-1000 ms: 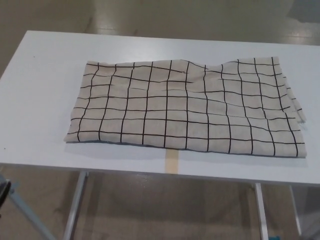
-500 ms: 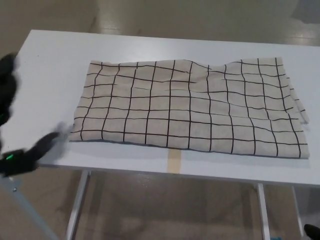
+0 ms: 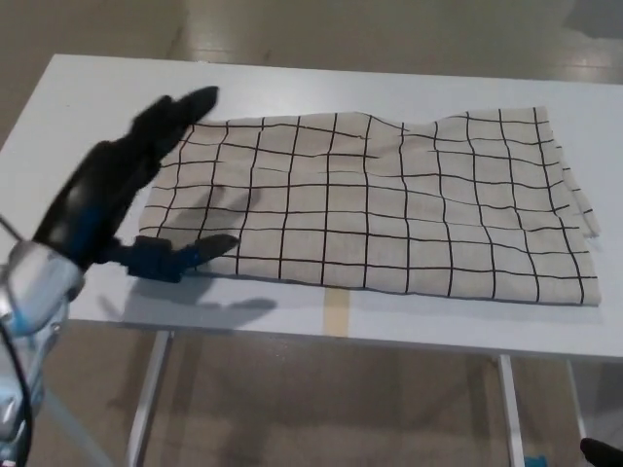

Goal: Use the left hand to fold a white towel with checkered patterns in half.

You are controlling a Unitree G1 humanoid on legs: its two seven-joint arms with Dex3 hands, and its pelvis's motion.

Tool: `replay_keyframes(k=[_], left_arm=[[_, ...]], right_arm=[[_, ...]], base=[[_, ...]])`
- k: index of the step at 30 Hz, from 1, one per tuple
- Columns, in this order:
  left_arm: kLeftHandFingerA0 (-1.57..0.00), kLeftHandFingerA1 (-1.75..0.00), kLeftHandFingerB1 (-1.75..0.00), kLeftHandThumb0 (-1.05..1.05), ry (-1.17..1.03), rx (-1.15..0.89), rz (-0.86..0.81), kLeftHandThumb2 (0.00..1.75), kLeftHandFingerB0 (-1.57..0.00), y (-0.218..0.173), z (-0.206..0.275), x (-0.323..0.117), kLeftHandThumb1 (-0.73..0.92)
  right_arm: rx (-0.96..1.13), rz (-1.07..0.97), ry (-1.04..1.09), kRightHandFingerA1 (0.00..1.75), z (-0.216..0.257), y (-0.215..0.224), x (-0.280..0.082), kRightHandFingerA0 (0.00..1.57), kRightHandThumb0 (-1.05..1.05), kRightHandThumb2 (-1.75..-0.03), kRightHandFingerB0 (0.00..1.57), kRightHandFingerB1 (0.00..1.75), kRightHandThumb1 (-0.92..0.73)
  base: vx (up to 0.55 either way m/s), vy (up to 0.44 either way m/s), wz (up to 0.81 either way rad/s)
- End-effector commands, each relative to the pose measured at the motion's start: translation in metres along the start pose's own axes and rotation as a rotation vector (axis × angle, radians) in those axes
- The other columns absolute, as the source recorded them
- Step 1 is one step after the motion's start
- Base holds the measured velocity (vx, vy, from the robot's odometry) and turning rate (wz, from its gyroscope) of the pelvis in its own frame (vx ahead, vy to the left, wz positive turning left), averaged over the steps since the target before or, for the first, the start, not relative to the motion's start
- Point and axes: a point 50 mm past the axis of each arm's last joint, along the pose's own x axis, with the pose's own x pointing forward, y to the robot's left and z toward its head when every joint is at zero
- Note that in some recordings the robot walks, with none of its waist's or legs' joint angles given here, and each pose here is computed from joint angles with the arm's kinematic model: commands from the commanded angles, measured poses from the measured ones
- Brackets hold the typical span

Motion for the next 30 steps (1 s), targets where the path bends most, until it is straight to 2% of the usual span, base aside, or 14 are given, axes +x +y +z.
replay_keyframes(k=[1,2,3,4,5,6,7,8,24,25,27,28,30], left_arm=[[0.0,-0.12,-0.23,-0.51,0.18,0.272,-0.124,0.71,-0.01,-0.011,-0.018,0.019,0.34],[0.0,-0.12,-0.25,-0.45,0.194,0.331,-0.139,0.56,0.0,-0.015,-0.021,0.022,0.45],[0.0,-0.1,-0.24,-0.47,0.2,0.386,-0.147,0.68,-0.02,-0.016,-0.022,0.025,0.37],[0.0,-0.1,-0.24,-0.47,0.203,0.422,-0.152,0.68,-0.02,-0.017,-0.023,0.027,0.37],[0.0,-0.12,-0.25,-0.42,0.208,0.459,-0.158,0.55,0.0,-0.017,-0.025,0.03,0.45],[0.0,-0.12,-0.25,-0.42,0.21,0.464,-0.159,0.55,0.0,-0.018,-0.025,0.031,0.45],[0.0,-0.12,-0.23,-0.47,0.216,0.467,-0.159,0.69,0.0,-0.018,-0.026,0.032,0.31],[0.0,-0.12,-0.23,-0.45,0.224,0.467,-0.155,0.68,0.0,-0.018,-0.028,0.034,0.3],[0.0,-0.17,-0.26,-0.38,0.241,0.614,-0.145,0.67,0.0,-0.031,-0.032,0.06,0.28],[0.0,-0.15,-0.26,-0.36,0.243,0.614,-0.147,0.67,-0.03,-0.035,-0.034,0.061,0.38],[-0.01,-0.15,-0.26,-0.36,0.243,0.609,-0.149,0.66,-0.03,-0.038,-0.036,0.061,0.38],[0.0,-0.24,-0.31,-0.35,0.243,0.606,-0.156,0.69,0.0,-0.043,-0.039,0.06,0.27],[0.0,-0.27,-0.34,-0.32,0.239,0.61,-0.172,0.7,0.0,-0.055,-0.044,0.058,0.27]], right_arm=[[0.019,0.009,-0.007,0.56,-0.003,0.001,-0.004,0.52,-0.35,-0.56,0.54,0.45,-0.57],[0.024,0.009,-0.007,0.56,-0.003,0.001,-0.004,0.52,-0.35,-0.56,0.54,0.45,-0.57],[0.032,0.005,-0.009,0.56,-0.002,0.002,-0.003,0.52,-0.35,-0.56,0.54,0.45,-0.57],[0.038,0.003,-0.009,0.56,-0.001,0.002,-0.001,0.52,-0.35,-0.56,0.54,0.45,-0.57],[0.041,0.001,-0.01,0.56,-0.001,0.003,0.0,0.52,-0.34,-0.56,0.54,0.45,-0.57],[0.04,0.002,-0.011,0.56,-0.001,0.003,0.0,0.52,-0.34,-0.56,0.54,0.45,-0.57],[0.036,0.005,-0.014,0.57,-0.001,0.003,-0.001,0.53,-0.34,-0.56,0.54,0.45,-0.57],[0.031,0.009,-0.02,0.57,-0.001,0.003,-0.001,0.53,-0.33,-0.56,0.55,0.45,-0.57],[0.023,0.012,-0.028,0.6,-0.003,0.005,0.0,0.53,-0.3,-0.56,0.57,0.47,-0.56],[0.026,0.012,-0.027,0.6,-0.003,0.005,0.0,0.53,-0.3,-0.56,0.57,0.47,-0.56],[0.029,0.013,-0.026,0.6,-0.004,0.004,-0.001,0.54,-0.3,-0.56,0.57,0.47,-0.56],[0.034,0.016,-0.024,0.6,-0.004,0.004,-0.002,0.54,-0.3,-0.55,0.57,0.47,-0.55],[0.036,0.016,-0.024,0.59,-0.005,0.005,-0.003,0.55,-0.3,-0.56,0.57,0.47,-0.56]], base=[[0.0,0.0,0.0],[0.0,0.0,0.0],[0.0,0.0,0.0],[0.0,0.0,0.0],[0.0,0.0,0.0],[0.0,0.0,0.0],[0.0,0.0,0.0],[0.0,0.0,0.0],[0.0,0.0,0.0],[0.0,0.0,0.0],[0.0,0.0,0.0],[0.0,0.0,0.0],[0.0,0.0,0.0]])
